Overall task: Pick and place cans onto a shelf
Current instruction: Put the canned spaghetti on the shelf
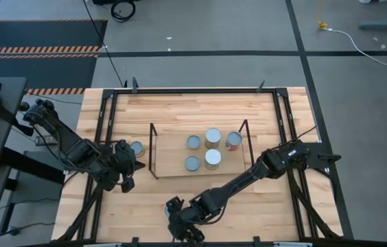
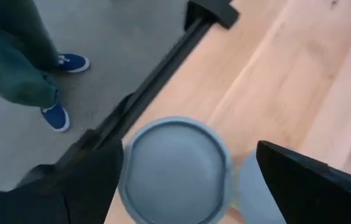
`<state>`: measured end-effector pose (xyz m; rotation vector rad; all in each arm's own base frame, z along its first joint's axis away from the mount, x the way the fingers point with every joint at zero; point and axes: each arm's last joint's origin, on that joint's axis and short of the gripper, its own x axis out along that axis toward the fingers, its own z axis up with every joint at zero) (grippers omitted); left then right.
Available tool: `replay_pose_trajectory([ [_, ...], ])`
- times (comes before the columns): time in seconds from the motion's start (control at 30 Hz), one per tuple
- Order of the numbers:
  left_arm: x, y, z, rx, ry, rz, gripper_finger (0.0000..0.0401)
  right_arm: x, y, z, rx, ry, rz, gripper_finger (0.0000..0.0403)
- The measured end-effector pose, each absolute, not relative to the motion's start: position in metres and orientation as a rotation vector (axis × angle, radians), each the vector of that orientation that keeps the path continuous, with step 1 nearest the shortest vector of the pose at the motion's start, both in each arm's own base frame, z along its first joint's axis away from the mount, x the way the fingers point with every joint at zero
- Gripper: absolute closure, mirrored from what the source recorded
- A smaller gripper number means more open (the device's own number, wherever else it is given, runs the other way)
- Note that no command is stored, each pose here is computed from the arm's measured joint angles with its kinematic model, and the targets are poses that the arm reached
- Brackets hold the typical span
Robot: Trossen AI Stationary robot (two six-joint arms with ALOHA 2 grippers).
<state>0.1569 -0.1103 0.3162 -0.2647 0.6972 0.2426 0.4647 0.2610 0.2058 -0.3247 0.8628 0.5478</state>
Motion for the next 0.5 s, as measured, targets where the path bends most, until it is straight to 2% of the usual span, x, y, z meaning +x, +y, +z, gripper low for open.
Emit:
replay_pose_trajectory([
  [0.3, 0.157, -0.114, 0.318, -0.280, 0.680, 0.221, 0.0396, 0.461, 0.260, 0.178, -0.323, 0.913, 0.544, 0.0028],
  [0.5, 0.157, -0.114, 0.318, -0.273, 0.679, 0.217, 0.0396, 0.460, 0.264, 0.177, -0.296, 0.905, 0.542, 0.0028],
])
